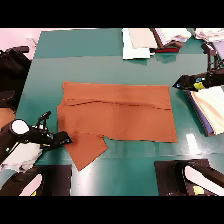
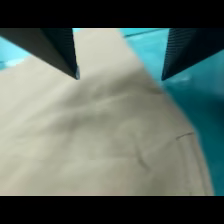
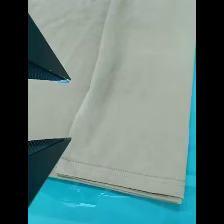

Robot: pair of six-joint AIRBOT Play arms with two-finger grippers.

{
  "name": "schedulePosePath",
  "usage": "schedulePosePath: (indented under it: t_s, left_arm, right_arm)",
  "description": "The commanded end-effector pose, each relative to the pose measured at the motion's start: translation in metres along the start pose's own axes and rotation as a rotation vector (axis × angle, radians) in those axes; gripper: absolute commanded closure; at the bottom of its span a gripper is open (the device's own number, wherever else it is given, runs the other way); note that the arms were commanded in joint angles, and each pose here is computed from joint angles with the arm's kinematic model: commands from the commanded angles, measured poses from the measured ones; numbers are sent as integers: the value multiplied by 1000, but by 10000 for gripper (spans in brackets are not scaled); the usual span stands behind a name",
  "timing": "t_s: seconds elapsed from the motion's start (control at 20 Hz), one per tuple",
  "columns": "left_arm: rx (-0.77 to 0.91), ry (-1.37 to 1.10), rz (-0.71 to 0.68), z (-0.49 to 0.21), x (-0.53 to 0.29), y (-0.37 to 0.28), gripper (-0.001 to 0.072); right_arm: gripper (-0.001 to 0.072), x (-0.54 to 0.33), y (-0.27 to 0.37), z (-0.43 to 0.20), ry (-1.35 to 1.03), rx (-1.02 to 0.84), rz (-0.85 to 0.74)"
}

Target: Fold the shirts.

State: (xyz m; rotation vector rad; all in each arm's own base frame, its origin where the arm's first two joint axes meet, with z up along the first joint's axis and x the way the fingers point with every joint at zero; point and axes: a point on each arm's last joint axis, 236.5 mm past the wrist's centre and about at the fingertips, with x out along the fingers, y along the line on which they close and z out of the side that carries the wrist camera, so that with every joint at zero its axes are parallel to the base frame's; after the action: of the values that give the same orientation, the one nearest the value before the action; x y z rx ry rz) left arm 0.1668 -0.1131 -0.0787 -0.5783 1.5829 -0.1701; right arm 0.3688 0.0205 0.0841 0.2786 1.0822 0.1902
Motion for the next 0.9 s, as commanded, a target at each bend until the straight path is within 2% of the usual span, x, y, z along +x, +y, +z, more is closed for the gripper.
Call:
schedulePosePath:
  t_s: [0.0, 0.15, 0.3, 0.5, 0.55, 0.6, 0.7, 0.8, 0.85]
  left_arm:
    - [-4, -53, -130, 9, 5, -26, 294]
    - [57, -87, -190, 16, 1, -41, 674]
    - [107, -100, -181, 22, -12, -48, 683]
    - [187, -125, -123, 33, -30, -48, 683]
    - [201, -135, -122, 36, -33, -50, 683]
    - [206, -138, -123, 36, -34, -51, 683]
    - [209, -142, -122, 37, -34, -50, 683]
    - [209, -145, -122, 38, -34, -50, 683]
    - [209, -145, -122, 38, -34, -50, 683]
  right_arm:
    - [304, -1, 1, -2, 6, 0, 2]
    - [305, -1, 0, -10, 39, -2, 4]
    - [305, -7, -16, -41, 164, 2, -14]
    - [302, -7, -77, -141, 405, 167, -127]
    - [239, -3, -87, -169, 442, 231, -132]
    - [95, 4, -93, -196, 468, 309, -123]
    - [95, 15, -95, -243, 531, 421, -103]
    - [215, 26, -83, -266, 567, 455, -36]
    - [215, 33, -76, -268, 558, 470, -7]
